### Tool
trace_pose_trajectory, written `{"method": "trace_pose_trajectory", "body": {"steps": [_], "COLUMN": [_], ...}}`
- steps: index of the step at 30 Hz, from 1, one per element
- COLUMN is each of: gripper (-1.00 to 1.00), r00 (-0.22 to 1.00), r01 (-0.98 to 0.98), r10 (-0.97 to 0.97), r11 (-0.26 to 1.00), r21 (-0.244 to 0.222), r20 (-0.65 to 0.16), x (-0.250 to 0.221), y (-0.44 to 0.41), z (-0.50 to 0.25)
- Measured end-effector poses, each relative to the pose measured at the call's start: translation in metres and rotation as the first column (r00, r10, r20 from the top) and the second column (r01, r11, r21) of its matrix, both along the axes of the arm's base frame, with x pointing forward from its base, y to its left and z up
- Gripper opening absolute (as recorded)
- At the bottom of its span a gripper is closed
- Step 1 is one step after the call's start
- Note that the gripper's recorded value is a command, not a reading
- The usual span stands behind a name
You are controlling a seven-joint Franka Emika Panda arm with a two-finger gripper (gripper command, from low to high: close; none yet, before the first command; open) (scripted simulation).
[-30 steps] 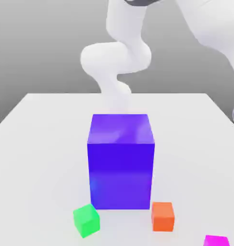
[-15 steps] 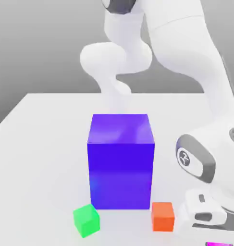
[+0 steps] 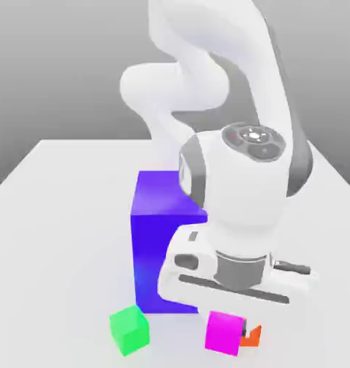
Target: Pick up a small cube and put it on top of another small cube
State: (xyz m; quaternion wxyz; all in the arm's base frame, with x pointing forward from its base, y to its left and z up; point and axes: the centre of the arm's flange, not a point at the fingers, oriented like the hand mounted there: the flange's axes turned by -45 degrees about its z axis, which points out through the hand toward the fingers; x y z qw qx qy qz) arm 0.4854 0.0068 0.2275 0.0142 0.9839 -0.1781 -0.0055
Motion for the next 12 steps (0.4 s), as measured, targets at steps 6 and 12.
{"method": "trace_pose_trajectory", "body": {"steps": [6, 12], "gripper": [-1.00, 1.00], "r00": [0.991, 0.991], "r01": [0.131, 0.130], "r10": [-0.131, -0.131], "r11": [0.991, 0.991], "r21": [0.025, 0.026], "r20": [0.016, 0.016], "x": [-0.045, -0.047], "y": [-0.084, -0.084], "z": [-0.011, -0.044]}}
